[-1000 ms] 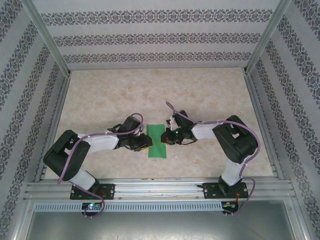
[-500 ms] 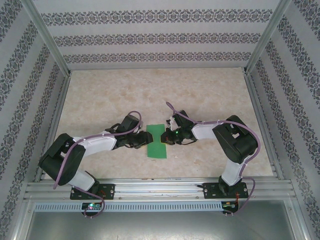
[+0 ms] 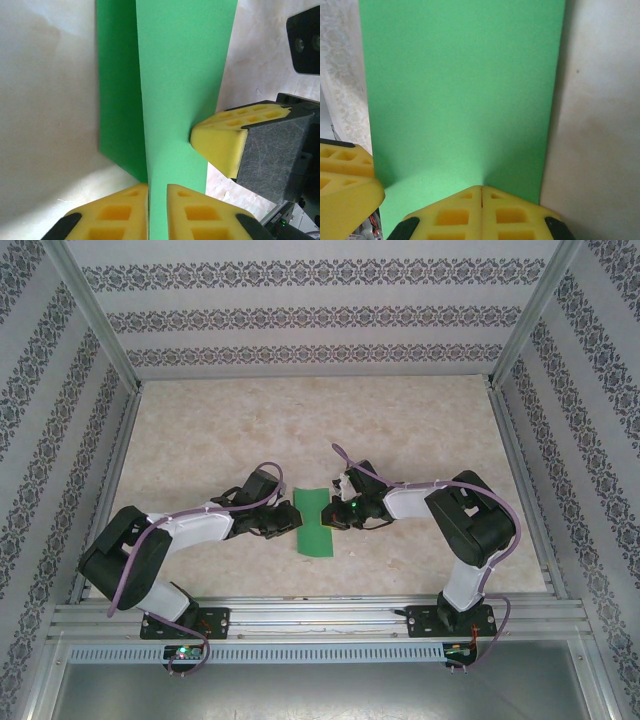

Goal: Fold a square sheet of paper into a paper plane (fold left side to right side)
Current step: Third fold the triangle at the center of the table.

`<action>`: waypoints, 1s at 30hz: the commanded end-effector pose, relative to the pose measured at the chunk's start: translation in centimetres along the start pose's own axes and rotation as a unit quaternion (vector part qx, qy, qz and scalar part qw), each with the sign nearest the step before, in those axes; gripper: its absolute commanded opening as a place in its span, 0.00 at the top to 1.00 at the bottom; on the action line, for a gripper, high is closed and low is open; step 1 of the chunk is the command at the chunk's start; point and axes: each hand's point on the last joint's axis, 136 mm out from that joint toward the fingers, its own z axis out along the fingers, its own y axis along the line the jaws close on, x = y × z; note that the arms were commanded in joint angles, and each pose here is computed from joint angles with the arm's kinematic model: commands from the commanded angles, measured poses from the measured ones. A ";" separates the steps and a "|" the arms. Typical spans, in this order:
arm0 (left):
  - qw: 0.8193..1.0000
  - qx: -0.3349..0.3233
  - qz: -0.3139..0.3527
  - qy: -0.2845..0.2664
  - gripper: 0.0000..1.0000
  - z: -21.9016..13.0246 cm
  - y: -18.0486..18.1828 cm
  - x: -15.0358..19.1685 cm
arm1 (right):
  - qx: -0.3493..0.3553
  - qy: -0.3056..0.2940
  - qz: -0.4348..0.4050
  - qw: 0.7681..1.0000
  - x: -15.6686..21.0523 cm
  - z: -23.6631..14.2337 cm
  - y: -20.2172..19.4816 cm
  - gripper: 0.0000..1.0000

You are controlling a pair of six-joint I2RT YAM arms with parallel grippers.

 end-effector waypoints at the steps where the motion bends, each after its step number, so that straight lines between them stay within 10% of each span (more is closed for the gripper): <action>1: 1.000 -0.007 -0.004 -0.002 0.89 0.2 0.7 -0.1 | 0.028 0.017 0.017 0.999 1.2 -0.2 -1.8 0.99; 15: 1.000 -0.007 -0.018 -0.001 1.00 0.1 0.5 -0.1 | -0.005 -0.032 -0.033 0.999 -1.5 -2.9 1.9 0.82; 30: 0.999 0.002 -0.034 -0.001 1.00 0.1 0.4 0.0 | 0.019 -0.224 -0.175 0.959 -1.7 -12.8 4.0 0.53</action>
